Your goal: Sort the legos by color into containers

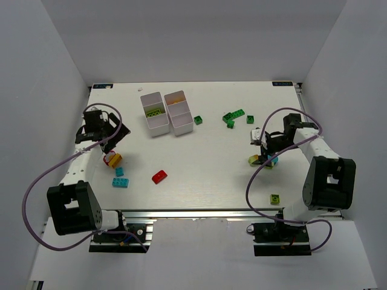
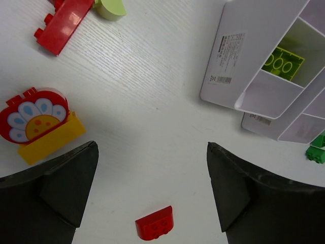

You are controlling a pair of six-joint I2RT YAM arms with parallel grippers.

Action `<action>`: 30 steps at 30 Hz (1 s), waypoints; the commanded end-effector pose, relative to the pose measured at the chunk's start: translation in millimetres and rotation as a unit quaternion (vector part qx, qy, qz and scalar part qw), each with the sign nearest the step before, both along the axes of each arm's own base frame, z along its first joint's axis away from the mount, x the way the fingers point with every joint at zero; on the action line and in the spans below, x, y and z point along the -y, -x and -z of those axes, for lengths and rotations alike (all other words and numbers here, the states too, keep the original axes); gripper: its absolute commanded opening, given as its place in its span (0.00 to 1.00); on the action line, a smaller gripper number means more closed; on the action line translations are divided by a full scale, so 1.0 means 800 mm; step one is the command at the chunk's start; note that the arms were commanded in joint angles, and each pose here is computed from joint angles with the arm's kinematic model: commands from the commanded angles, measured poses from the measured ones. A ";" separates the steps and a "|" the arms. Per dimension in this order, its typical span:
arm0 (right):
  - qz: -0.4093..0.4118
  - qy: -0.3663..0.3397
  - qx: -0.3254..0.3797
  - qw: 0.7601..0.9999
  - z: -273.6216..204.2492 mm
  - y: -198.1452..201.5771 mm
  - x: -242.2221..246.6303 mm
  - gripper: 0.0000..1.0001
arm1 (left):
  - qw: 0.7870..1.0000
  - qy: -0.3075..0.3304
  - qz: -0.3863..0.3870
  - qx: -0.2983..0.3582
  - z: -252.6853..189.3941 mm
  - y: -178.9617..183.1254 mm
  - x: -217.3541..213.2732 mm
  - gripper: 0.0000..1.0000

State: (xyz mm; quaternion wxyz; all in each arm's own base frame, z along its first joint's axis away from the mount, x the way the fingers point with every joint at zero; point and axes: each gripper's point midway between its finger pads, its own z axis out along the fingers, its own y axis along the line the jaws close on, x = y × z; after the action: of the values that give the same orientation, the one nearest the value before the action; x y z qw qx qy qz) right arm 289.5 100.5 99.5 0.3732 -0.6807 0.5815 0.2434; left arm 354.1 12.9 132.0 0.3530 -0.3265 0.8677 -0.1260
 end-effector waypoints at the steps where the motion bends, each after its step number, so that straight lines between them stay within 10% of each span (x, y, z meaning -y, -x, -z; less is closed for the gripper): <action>1: 0.031 -0.017 0.025 0.999 -0.034 -0.026 -0.004 0.89 | 0.999 -0.037 -0.009 0.021 -0.028 -0.025 -0.020 0.96; 30: -0.101 0.099 0.081 0.987 0.028 0.001 0.028 0.88 | 0.998 -0.002 0.052 0.028 -0.002 -0.014 0.010 0.95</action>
State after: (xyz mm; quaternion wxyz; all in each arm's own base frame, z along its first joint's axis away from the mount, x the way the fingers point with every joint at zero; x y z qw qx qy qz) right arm 288.2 80.6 82.7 0.3370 -0.7614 0.5272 0.1694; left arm 364.0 7.5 113.7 0.3391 -0.2957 0.8825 -0.1369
